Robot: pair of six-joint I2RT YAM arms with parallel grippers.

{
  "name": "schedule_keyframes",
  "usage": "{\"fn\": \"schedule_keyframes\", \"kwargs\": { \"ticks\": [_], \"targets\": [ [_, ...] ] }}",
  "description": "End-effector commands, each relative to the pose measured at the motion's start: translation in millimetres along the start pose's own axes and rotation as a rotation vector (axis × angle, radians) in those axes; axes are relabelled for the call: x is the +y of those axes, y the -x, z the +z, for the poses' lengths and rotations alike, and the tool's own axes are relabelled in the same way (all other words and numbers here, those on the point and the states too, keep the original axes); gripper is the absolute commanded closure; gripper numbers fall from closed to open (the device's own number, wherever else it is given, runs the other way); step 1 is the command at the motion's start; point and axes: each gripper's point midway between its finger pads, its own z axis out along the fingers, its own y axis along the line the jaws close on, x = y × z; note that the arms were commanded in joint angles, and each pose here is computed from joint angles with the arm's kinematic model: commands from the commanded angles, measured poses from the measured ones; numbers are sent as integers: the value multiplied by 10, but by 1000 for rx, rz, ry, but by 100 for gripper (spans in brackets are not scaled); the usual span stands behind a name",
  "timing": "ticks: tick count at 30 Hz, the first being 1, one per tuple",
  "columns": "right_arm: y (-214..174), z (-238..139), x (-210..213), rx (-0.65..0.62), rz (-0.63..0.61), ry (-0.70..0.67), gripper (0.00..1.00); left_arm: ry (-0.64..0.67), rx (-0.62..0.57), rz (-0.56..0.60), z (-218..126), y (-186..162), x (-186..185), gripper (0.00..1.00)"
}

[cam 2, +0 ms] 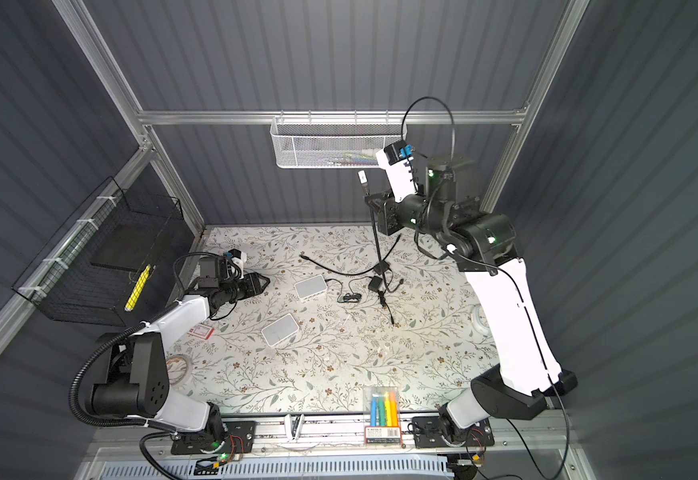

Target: Insert the plug into the switch port

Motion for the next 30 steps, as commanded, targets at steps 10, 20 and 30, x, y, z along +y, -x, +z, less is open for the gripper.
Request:
{"fn": "schedule_keyframes", "kwargs": {
  "ticks": [10,20,30],
  "targets": [
    [-1856,1648,20,330,311,212,100,-392,28,128,45,-406,-1104,48],
    [-2062,1951,228,257,490,373,100,-617,-6,116,61,-670,-1801,47],
    [-2129,2014,263,262,496,378,100,-761,-4,109,36,-793,-2126,47]
  ]
}}
